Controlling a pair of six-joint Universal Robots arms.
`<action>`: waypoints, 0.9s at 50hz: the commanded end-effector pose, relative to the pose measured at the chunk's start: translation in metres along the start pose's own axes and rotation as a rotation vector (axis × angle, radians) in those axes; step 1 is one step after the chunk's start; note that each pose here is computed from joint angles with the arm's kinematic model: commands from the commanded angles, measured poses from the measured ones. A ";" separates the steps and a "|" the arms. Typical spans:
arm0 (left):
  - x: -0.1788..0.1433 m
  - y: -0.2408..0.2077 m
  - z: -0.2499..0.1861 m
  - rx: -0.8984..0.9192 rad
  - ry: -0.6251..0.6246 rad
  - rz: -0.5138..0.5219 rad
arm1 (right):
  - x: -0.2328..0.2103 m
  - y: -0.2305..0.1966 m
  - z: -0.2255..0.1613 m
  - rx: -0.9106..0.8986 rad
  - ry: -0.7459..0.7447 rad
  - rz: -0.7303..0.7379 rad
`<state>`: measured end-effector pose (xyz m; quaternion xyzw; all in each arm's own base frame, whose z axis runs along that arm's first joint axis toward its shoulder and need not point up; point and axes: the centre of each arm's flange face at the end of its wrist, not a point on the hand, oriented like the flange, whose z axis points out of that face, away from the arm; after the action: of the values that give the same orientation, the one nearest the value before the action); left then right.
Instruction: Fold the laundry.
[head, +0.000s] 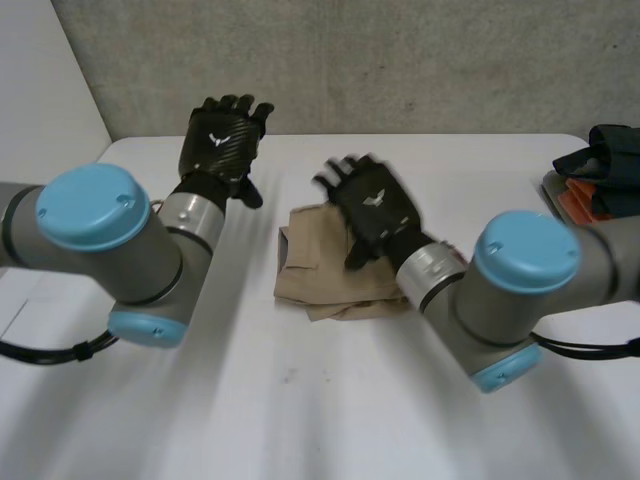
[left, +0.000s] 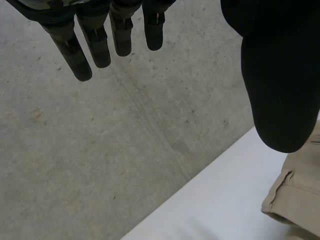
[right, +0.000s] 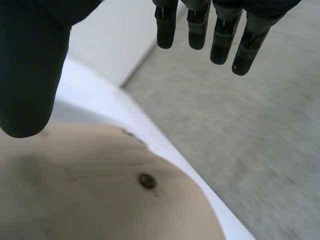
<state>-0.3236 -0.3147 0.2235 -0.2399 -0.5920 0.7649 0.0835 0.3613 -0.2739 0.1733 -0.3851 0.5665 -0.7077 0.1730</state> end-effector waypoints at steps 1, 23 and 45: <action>0.027 -0.010 0.021 0.013 0.071 -0.050 | 0.064 -0.028 -0.019 -0.055 0.239 0.322; 0.085 0.077 0.013 -0.420 0.268 -0.075 | 0.068 0.069 0.012 -0.507 0.121 0.386; 0.057 -0.032 0.006 -0.208 0.248 -0.064 | 0.096 -0.011 -0.010 -0.303 0.226 0.200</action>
<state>-0.3855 -0.3045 0.1916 -0.3472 -0.6940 0.6218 0.1060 0.3006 -0.3467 0.1875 -0.2696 0.7600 -0.5792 0.1192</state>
